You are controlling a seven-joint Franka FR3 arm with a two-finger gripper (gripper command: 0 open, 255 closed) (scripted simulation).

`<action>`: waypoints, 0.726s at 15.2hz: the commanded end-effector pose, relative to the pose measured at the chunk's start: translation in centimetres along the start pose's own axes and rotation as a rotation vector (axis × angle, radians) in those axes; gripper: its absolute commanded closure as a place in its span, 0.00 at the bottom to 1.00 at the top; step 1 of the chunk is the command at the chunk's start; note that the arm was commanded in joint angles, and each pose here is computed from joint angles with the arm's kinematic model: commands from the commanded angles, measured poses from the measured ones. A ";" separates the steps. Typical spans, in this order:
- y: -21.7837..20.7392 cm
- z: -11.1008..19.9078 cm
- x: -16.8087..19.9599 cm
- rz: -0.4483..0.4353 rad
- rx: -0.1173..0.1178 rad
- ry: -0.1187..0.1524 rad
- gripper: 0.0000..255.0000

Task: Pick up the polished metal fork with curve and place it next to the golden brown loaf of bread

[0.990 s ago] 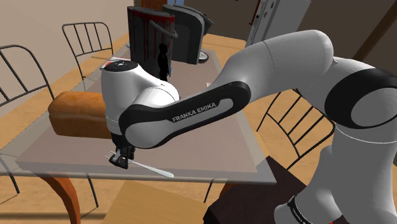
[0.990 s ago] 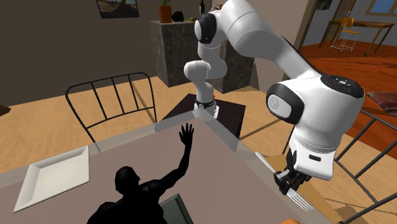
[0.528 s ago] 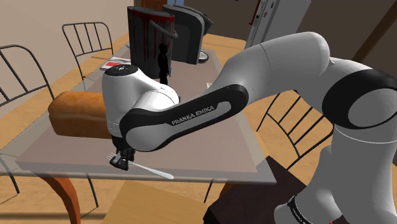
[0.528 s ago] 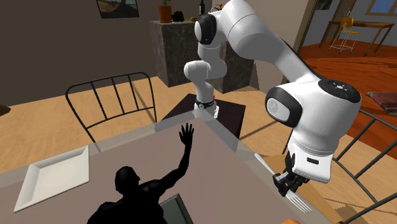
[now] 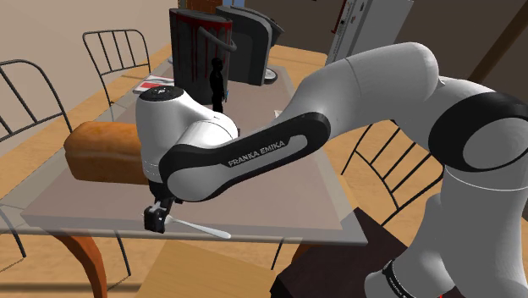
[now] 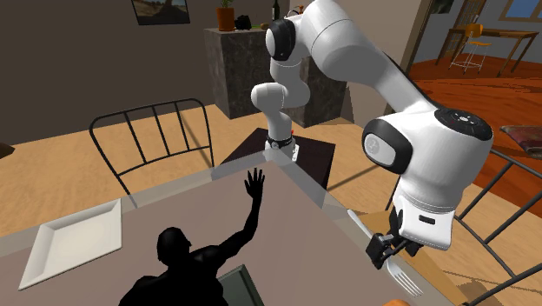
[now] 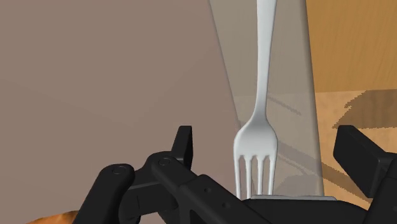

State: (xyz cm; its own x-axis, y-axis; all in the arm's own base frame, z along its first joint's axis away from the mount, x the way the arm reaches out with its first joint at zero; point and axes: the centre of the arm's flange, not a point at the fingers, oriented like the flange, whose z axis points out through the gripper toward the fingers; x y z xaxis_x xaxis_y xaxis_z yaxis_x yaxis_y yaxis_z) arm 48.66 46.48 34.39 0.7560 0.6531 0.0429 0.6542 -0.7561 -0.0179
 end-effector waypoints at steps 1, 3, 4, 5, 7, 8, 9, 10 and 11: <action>0.0 -1.3 0.0 0.000 0.000 0.000 0.00; 0.0 -4.0 0.0 0.000 0.000 0.000 0.00; 0.0 -5.0 0.0 0.000 0.000 0.000 0.00; 0.0 -5.0 0.0 0.000 0.000 0.000 0.00; 0.0 -5.0 0.0 0.000 0.000 0.000 0.00; 0.0 -5.0 0.0 0.000 0.000 0.000 0.00; 0.0 -5.0 0.0 0.000 0.000 0.000 0.00; 0.0 -5.0 0.0 0.000 0.000 0.000 0.00; 0.0 -5.0 0.0 0.000 0.000 0.000 0.00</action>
State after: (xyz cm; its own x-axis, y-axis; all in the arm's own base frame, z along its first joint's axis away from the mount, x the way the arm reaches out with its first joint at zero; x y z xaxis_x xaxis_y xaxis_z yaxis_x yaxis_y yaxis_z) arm 48.56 46.26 39.37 0.7560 0.6531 0.0431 0.6542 -0.7561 -0.0179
